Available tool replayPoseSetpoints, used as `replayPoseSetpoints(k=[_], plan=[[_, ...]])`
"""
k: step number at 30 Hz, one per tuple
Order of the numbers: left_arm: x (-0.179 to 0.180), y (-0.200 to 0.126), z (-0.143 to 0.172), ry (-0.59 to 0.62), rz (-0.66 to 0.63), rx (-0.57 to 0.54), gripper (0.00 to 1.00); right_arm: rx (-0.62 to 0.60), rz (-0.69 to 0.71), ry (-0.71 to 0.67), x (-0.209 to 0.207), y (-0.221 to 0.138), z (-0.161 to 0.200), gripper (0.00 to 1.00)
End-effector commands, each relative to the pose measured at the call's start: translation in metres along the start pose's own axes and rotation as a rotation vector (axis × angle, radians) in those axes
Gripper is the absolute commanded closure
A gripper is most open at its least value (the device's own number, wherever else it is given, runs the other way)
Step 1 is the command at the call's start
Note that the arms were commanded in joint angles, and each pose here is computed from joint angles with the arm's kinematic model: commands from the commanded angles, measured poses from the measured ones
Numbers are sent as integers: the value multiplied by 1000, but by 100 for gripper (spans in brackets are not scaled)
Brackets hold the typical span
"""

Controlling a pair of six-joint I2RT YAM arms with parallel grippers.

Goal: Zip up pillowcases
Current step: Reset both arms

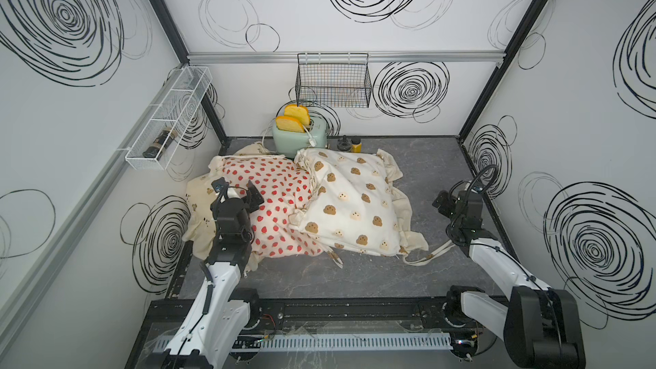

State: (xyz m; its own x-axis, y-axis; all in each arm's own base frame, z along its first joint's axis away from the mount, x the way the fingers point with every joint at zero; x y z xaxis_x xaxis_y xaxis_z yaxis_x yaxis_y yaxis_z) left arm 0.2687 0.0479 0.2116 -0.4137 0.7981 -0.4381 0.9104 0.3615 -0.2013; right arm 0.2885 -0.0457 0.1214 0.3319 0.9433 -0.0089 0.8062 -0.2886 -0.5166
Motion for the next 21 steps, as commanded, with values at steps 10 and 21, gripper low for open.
replayPoseSetpoints(k=[10,21], plan=[[-20,12,47,126,339,-151,4,-355,-208,-180,24,13,-29,3],[-28,35,72,179,351,-74,4,-354,-283,-320,55,19,-18,3]])
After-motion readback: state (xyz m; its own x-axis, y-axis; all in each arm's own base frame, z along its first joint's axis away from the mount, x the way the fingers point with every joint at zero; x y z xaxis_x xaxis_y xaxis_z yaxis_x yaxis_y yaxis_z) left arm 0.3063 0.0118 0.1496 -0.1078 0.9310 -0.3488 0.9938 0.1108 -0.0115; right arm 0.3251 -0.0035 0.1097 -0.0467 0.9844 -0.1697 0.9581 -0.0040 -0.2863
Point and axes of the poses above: each gripper's point midway between its finger pads, its own y axis out along the fingers, its own x axis along the line the jaws close on, z = x × y, the point moved 5 cm from there along -y, back along the fingers, and after that the axes turned 15 degrees about -y, right-handed, at the moved point
